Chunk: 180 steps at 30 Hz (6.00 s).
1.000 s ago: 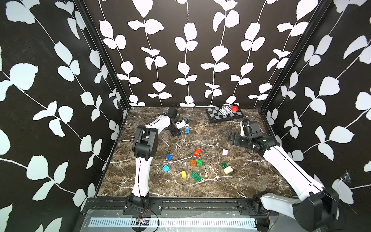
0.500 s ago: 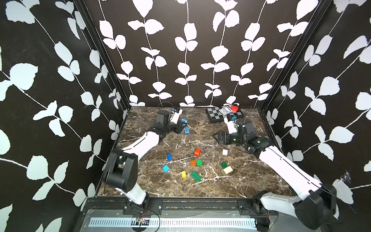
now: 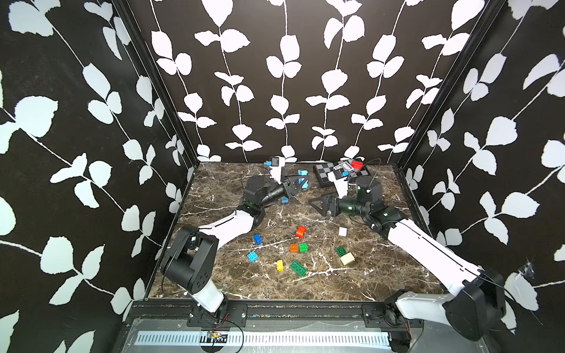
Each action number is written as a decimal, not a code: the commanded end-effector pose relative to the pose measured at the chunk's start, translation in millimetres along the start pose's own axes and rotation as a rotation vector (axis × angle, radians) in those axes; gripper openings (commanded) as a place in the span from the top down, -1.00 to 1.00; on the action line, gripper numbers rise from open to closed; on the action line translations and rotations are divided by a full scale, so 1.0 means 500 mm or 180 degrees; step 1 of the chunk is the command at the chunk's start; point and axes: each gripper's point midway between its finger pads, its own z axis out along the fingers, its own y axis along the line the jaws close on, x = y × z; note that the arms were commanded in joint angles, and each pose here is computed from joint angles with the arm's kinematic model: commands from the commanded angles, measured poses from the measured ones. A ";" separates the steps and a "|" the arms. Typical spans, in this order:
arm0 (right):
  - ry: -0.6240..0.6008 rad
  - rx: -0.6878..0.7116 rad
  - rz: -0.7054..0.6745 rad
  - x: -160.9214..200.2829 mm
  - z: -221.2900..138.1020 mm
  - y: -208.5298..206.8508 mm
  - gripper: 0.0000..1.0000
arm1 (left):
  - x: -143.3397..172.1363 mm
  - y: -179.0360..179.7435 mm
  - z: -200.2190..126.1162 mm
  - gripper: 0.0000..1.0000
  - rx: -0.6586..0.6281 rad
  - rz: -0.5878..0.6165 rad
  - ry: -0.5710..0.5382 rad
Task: Assemble the number 1 with lego
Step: Pick up the lego brick from the center of the board, then place the lego brick at the center of the board.
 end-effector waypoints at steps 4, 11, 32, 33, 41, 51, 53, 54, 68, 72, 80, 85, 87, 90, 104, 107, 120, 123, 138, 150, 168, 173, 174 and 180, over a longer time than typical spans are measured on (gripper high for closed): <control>-0.0215 -0.0671 -0.0008 -0.076 -0.037 0.065 -0.73 | -0.041 -0.098 0.000 0.78 0.0705 -0.0088 -0.0110; -0.0238 -0.1025 -0.0044 -0.106 -0.036 0.108 -0.74 | -0.040 -0.127 0.008 0.79 0.0947 -0.0233 -0.0099; -0.0296 -0.0794 -0.0083 -0.121 -0.041 0.068 -0.55 | -0.052 -0.170 0.021 0.82 0.1205 -0.0338 -0.0106; -0.0284 -0.0841 -0.0072 -0.122 -0.038 0.071 -0.54 | -0.050 -0.171 0.021 0.82 0.1216 -0.0349 -0.0100; -0.0261 -0.1222 0.0044 -0.139 -0.019 0.095 -0.33 | -0.051 -0.181 0.031 0.81 0.1273 -0.0443 -0.0049; -0.0303 -0.1308 -0.0016 -0.151 -0.017 0.103 0.00 | -0.043 -0.189 0.037 0.82 0.1317 -0.0499 -0.0023; -0.0316 -0.1305 -0.0032 -0.153 -0.018 0.104 0.07 | -0.044 -0.190 0.037 0.81 0.1327 -0.0519 -0.0019; -0.0319 -0.1299 -0.0031 -0.154 -0.019 0.102 0.09 | -0.043 -0.191 0.035 0.82 0.1332 -0.0530 -0.0020; -0.0366 -0.1261 -0.0065 -0.171 -0.021 0.096 0.06 | -0.037 -0.193 0.030 0.80 0.1379 -0.0718 0.0019; -0.0323 -0.1348 -0.0042 -0.172 -0.019 0.102 0.29 | -0.027 -0.184 0.032 0.79 0.1352 -0.0778 0.0069; -0.0251 -0.1351 -0.0114 -0.153 -0.023 0.099 0.56 | -0.021 -0.166 0.030 -0.63 0.1172 -0.0676 -0.0007; -0.0007 -0.0870 -0.0409 -0.093 -0.043 0.054 0.61 | -0.005 -0.121 -0.005 -0.98 0.0613 -0.0286 -0.0143; 0.0290 -0.0517 -0.0628 -0.032 -0.057 0.023 0.60 | 0.003 -0.090 -0.030 -0.98 0.0310 -0.0209 -0.0213; 0.0811 -0.0097 -0.1312 0.075 -0.084 -0.021 0.64 | 0.016 -0.019 -0.083 -0.98 -0.0380 -0.0146 -0.0362; 0.3350 -0.0308 -0.3189 0.462 -0.159 -0.070 0.81 | 0.079 0.195 -0.404 -0.98 -0.3329 -0.0236 -0.0518; 0.3558 -0.0343 -0.3244 0.479 -0.137 -0.082 0.81 | 0.095 0.201 -0.429 -0.97 -0.3428 -0.0311 -0.0575; 0.3743 -0.0352 -0.3281 0.519 -0.008 -0.122 0.78 | 0.114 0.199 -0.452 -0.97 -0.3531 -0.0249 -0.0414; 0.3755 -0.0306 -0.3258 0.526 0.007 -0.131 0.72 | 0.112 0.198 -0.451 -0.97 -0.3525 -0.0223 -0.0394; 0.3623 -0.0243 -0.3046 0.534 0.025 -0.123 -0.31 | 0.121 0.207 -0.436 -0.97 -0.3517 -0.0268 -0.0203; 0.3420 -0.0434 -0.2823 0.542 0.060 -0.098 0.15 | 0.125 0.209 -0.435 -0.97 -0.3527 -0.0301 -0.0135; 0.2398 -0.0192 -0.2214 0.415 0.053 -0.046 -0.32 | 0.187 0.215 -0.409 -0.91 -0.3534 -0.0401 0.0831; 0.1716 0.0874 -0.1266 0.314 0.021 -0.099 -0.35 | 0.246 0.210 -0.390 -0.82 -0.3537 -0.0591 0.1516; 0.1654 0.1192 -0.1041 0.303 0.010 -0.121 -0.33 | 0.254 0.208 -0.385 -0.82 -0.3542 -0.0577 0.1591; 0.1934 0.1733 0.0041 0.329 0.001 -0.135 -0.18 | 0.277 0.214 -0.408 -0.76 -0.3843 -0.0868 0.1532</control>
